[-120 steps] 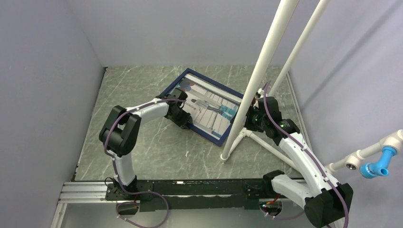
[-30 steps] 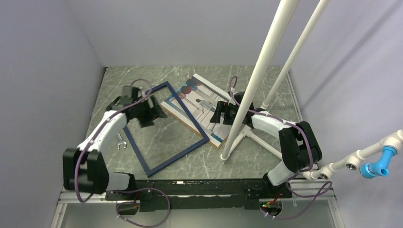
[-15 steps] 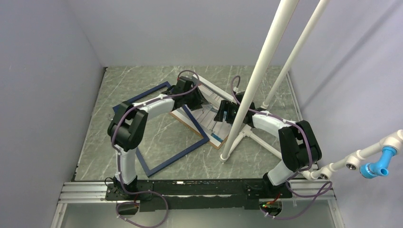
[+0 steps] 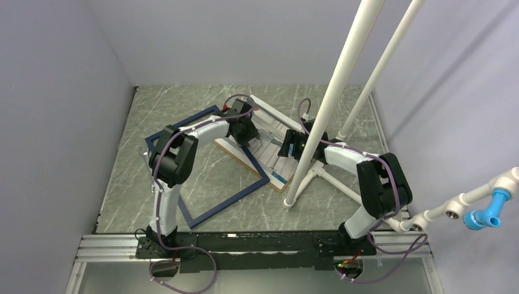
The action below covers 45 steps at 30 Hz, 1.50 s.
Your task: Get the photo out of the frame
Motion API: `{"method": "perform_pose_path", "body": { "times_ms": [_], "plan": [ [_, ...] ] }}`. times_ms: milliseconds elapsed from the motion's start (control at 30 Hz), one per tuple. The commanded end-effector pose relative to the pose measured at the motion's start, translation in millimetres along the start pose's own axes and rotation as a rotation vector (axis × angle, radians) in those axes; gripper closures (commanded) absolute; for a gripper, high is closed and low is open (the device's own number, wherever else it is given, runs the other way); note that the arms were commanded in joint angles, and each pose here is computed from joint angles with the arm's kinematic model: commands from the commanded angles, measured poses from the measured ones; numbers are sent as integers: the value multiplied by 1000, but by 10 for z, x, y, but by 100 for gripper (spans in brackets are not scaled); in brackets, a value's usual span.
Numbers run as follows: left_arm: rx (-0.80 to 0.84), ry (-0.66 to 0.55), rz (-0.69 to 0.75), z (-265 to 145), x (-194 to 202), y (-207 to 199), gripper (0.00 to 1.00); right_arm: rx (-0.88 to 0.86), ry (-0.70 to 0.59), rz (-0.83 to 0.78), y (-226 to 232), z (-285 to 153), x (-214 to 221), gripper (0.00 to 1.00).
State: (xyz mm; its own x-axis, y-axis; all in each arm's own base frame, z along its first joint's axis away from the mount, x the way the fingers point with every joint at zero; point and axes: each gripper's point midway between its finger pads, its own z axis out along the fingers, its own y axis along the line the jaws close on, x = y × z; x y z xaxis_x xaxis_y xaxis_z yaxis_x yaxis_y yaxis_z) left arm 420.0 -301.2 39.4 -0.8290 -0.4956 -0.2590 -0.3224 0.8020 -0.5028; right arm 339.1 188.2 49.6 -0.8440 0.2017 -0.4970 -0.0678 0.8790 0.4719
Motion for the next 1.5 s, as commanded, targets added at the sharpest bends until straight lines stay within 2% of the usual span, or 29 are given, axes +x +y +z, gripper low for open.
{"method": "perform_pose_path", "body": {
  "times_ms": [0,233,900,1000,1167,1467],
  "plan": [
    [-145,-23,11,-131,-57,303,44,23,-15,8,-52,21,-33,22],
    [-252,-69,-5,-380,-168,624,41,26,-14,6,-51,27,-38,22],
    [-267,-73,-59,-577,-235,1143,40,7,-3,2,-25,48,-27,23],
    [-250,-72,-46,-617,-257,1119,40,5,-1,-3,-18,52,-27,23],
    [-219,-65,-27,-639,-286,1025,30,-10,1,-31,50,30,-32,21],
    [-170,-44,-26,-373,-298,882,23,-36,-25,-72,256,-127,-104,19]
  ]
}}
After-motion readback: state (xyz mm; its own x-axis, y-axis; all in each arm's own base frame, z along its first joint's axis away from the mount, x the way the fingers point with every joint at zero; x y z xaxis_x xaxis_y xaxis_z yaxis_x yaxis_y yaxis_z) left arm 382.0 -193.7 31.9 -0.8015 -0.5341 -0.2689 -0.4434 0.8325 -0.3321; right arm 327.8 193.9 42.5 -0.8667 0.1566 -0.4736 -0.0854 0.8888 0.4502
